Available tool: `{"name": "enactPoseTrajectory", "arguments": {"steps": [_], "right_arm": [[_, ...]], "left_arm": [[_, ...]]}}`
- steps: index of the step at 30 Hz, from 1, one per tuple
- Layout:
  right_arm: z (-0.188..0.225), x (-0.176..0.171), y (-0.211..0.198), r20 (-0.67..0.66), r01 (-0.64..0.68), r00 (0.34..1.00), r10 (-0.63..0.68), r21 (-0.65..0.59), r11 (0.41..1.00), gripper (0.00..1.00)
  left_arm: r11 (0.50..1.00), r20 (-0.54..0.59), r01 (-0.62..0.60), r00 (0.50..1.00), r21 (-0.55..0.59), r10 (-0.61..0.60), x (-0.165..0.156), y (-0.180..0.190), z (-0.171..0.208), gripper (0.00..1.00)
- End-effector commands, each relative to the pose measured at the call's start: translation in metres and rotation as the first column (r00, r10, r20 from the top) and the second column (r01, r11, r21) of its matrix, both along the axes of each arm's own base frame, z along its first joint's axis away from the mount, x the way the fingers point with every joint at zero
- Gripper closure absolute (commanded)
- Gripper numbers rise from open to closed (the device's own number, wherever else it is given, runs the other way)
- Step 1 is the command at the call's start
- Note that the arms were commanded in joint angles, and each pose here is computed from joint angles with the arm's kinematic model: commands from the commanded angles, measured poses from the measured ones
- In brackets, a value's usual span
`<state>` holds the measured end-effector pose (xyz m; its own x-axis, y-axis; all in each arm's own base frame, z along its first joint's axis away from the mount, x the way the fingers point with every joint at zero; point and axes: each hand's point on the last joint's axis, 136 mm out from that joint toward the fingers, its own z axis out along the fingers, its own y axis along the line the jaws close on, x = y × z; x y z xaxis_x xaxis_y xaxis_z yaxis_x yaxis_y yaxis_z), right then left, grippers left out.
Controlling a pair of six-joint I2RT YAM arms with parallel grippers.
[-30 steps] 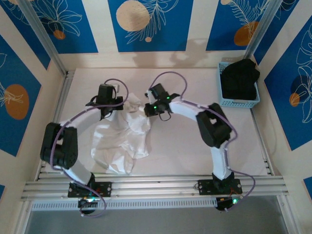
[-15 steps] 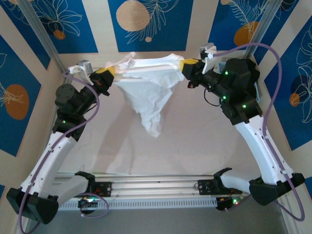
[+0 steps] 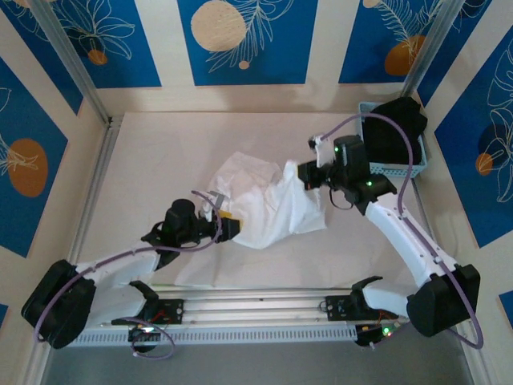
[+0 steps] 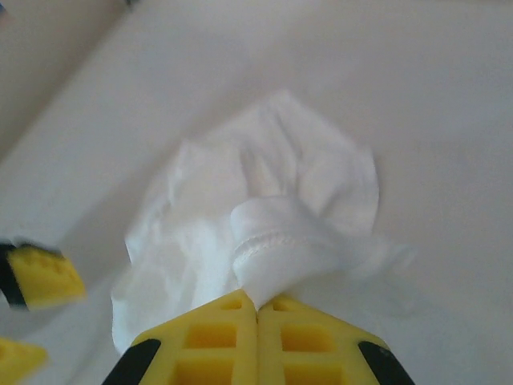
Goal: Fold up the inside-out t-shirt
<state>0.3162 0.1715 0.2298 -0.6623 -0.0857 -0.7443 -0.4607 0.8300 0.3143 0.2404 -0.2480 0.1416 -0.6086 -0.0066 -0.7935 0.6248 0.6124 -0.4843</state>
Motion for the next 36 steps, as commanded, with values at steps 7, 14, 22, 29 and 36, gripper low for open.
{"name": "enactPoseTrajectory", "arguments": {"steps": [7,14,22,29,36], "right_arm": [[-0.045,-0.001,-0.05,-0.147,0.251,0.951,-0.271,-0.143,0.957,1.0],[-0.048,0.004,-0.047,-0.151,0.25,0.953,-0.263,-0.102,0.963,1.0],[-0.051,0.006,-0.045,-0.152,0.237,0.956,-0.249,-0.094,0.967,1.0],[-0.004,0.023,-0.051,-0.015,0.245,0.969,-0.247,-0.072,0.967,1.0],[0.14,0.014,-0.069,0.382,0.237,0.892,-0.239,0.054,0.97,1.0]], "left_arm": [[0.937,0.071,-0.144,0.989,0.319,0.128,0.094,0.0,0.011,0.24],[0.864,-0.048,-0.003,0.998,0.503,0.031,0.157,-0.047,-0.037,0.24],[0.788,-0.209,0.179,0.976,0.589,-0.065,0.182,-0.077,-0.086,0.57],[0.842,-0.009,0.038,0.999,0.538,-0.039,0.211,-0.077,0.007,1.0],[0.967,0.361,-0.239,0.913,0.091,0.192,0.182,-0.013,0.208,1.0]]}}
